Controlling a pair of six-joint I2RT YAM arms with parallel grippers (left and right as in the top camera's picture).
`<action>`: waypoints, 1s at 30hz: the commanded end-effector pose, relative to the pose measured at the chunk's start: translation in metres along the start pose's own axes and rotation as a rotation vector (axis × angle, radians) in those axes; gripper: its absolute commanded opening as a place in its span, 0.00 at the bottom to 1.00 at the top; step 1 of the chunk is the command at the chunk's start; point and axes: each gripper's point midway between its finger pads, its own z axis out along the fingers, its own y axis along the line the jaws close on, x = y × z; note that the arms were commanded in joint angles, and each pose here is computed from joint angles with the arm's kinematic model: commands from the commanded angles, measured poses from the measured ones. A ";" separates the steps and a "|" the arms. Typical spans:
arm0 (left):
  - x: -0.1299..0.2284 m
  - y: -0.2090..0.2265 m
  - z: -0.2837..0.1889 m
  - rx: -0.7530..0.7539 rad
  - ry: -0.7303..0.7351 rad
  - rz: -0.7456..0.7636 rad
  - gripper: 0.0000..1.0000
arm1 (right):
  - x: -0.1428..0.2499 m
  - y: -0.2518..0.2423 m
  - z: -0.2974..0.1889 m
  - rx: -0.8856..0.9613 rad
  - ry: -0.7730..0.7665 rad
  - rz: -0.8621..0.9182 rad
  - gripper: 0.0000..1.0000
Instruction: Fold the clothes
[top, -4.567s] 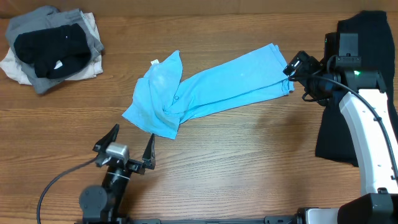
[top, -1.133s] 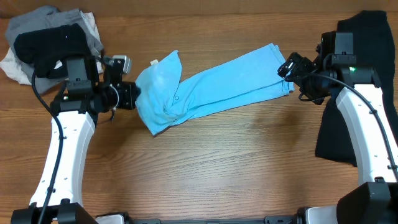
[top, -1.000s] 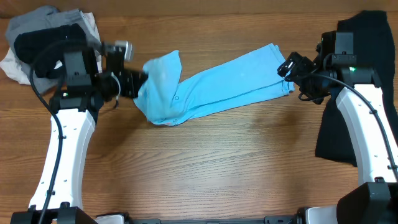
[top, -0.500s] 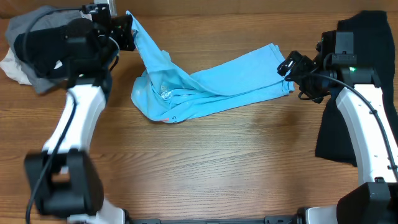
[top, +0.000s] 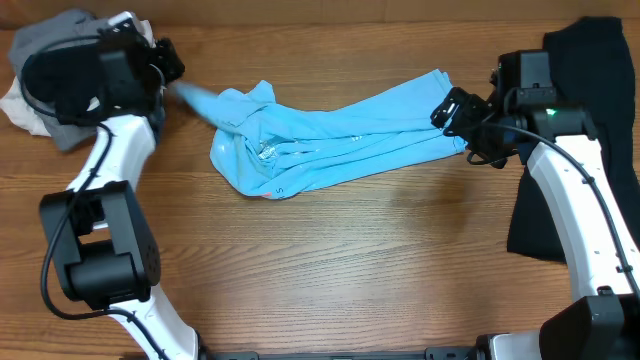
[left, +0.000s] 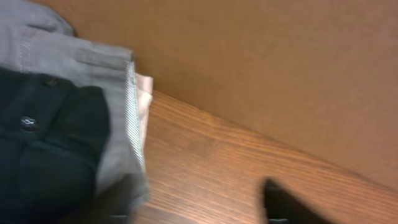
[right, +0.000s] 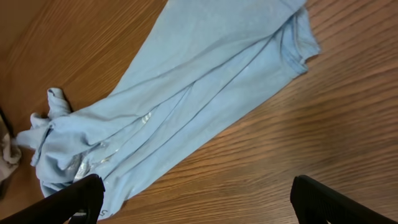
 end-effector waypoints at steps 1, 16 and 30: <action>-0.018 -0.028 -0.012 0.145 0.035 0.064 1.00 | 0.006 0.002 0.006 0.015 0.004 -0.023 1.00; 0.090 -0.047 -0.108 0.204 0.698 -0.009 1.00 | -0.021 -0.033 0.074 0.157 -0.074 -0.013 0.91; 0.138 -0.087 -0.133 0.278 0.851 0.126 1.00 | -0.037 -0.066 0.144 0.195 -0.057 -0.010 0.72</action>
